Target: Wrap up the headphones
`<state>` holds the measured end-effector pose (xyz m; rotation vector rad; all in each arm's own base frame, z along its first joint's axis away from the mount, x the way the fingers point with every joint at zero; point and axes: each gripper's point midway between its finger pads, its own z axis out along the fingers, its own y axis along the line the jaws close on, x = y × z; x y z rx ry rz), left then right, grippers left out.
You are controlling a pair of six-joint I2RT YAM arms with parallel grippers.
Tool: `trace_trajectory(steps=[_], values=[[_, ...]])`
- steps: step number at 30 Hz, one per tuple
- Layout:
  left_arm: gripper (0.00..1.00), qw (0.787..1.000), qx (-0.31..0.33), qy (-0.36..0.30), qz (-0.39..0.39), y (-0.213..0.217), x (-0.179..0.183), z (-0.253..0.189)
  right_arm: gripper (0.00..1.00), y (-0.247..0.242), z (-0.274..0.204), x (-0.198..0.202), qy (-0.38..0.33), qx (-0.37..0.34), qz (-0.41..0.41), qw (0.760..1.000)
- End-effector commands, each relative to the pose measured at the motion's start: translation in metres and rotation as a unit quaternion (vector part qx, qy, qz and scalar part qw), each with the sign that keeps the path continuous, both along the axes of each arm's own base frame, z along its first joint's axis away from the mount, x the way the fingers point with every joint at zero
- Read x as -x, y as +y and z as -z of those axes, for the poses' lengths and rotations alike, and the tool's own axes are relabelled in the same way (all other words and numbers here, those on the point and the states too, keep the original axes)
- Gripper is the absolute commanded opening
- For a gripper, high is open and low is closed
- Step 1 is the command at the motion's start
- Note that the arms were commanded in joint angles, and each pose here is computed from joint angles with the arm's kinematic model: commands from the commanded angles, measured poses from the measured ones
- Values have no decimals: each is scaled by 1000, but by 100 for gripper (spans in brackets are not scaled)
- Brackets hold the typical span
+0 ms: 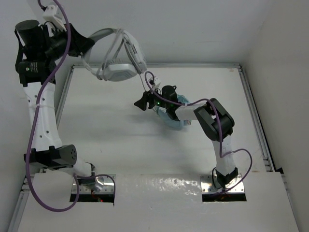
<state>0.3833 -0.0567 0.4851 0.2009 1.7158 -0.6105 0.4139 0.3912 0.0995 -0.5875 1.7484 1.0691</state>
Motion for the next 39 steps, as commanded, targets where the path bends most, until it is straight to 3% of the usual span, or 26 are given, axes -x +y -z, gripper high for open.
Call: trace_trajectory(steps=[1,4,5,6,13,15,16,17,19,21,22,29,36,38,39], values=[[0,996,48,-80,-12,12,12,-67,63,1,12,-4,-19,21,22,999],[0,995,51,-86,-24,20,9,-72,57,2,24,2,-20,36,25,999],[0,995,52,-86,-25,21,7,-72,51,2,25,3,-22,38,27,999],[0,995,52,-86,-28,22,6,-72,37,4,25,5,-27,40,25,999],[0,992,59,-84,-74,47,-12,-63,0,7,18,33,-69,67,14,995],[0,992,59,-81,-78,50,-17,-59,0,12,16,42,-92,72,10,993],[0,992,60,-80,-79,52,-20,-55,13,14,11,43,-100,69,12,993],[0,992,58,-81,-81,52,-21,-55,34,14,11,42,-99,73,15,992],[0,991,50,-90,-87,54,-20,-59,66,16,9,37,-98,74,18,992],[0,990,39,-100,-89,55,-17,-64,92,20,-4,25,-112,58,40,991],[0,990,36,-105,-87,53,-14,-68,99,21,-3,20,-113,54,47,991],[0,992,-4,-108,-68,32,7,-74,99,49,-40,-33,-135,-8,111,985],[0,991,-41,-115,-46,3,25,-71,98,43,-35,-67,-144,8,188,971],[0,992,-44,-115,-40,-1,27,-70,86,34,-36,-76,-147,15,225,963],[0,992,-44,-115,-35,-4,30,-71,67,32,-35,-77,-149,16,230,962]])
